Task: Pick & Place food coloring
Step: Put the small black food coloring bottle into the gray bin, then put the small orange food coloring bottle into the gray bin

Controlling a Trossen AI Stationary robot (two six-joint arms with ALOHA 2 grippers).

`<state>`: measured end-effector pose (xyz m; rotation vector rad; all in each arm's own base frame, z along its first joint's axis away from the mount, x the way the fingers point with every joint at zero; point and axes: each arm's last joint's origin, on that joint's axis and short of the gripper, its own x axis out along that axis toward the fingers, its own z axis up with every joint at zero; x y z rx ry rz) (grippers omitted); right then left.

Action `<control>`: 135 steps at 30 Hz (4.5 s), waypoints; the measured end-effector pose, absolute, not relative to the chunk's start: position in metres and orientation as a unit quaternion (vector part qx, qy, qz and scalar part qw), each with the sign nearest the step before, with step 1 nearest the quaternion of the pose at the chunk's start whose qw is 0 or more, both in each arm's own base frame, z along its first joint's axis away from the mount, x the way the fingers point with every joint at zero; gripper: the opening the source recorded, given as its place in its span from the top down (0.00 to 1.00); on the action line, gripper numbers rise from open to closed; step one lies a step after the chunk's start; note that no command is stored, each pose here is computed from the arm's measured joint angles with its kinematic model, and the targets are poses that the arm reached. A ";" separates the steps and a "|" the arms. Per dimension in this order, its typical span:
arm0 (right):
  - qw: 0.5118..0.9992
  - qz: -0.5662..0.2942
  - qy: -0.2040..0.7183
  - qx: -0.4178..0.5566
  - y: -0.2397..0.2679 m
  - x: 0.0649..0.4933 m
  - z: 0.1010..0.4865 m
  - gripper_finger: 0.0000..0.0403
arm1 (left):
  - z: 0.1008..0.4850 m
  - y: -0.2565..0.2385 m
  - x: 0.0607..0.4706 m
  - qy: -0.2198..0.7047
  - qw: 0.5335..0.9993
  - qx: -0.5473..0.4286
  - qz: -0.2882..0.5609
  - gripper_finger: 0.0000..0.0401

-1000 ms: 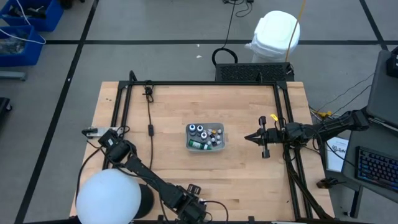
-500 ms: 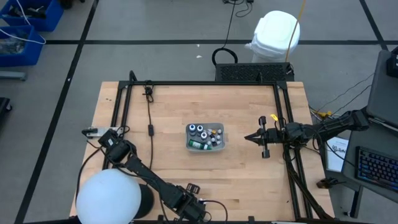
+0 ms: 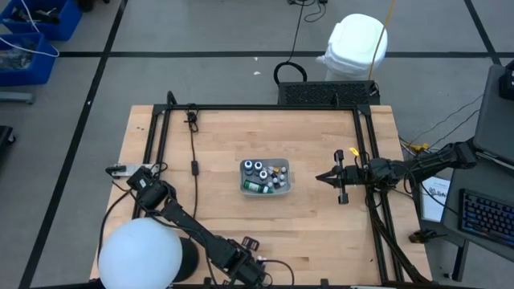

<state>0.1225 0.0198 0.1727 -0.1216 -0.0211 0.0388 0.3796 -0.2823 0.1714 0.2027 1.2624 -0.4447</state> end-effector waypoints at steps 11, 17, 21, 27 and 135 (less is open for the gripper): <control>0.998 0.019 -0.011 -0.061 0.020 0.123 0.173 1.00 | 0.195 -0.270 0.389 0.576 0.769 0.149 -0.234 0.86; 0.998 0.019 -0.011 -0.061 0.020 0.123 0.173 1.00 | 0.247 -0.259 0.398 0.551 0.778 0.183 -0.238 0.86; 0.998 0.019 -0.011 -0.061 0.020 0.123 0.173 1.00 | 0.280 -0.239 0.403 0.544 0.784 0.204 -0.218 0.85; 0.998 0.019 -0.011 -0.060 0.020 0.123 0.173 1.00 | 0.299 -0.190 0.421 0.532 0.800 0.213 -0.179 0.86; 0.996 -0.006 0.014 -0.085 0.018 0.124 0.168 1.00 | 0.244 -0.025 0.278 0.265 0.961 0.042 -0.072 0.99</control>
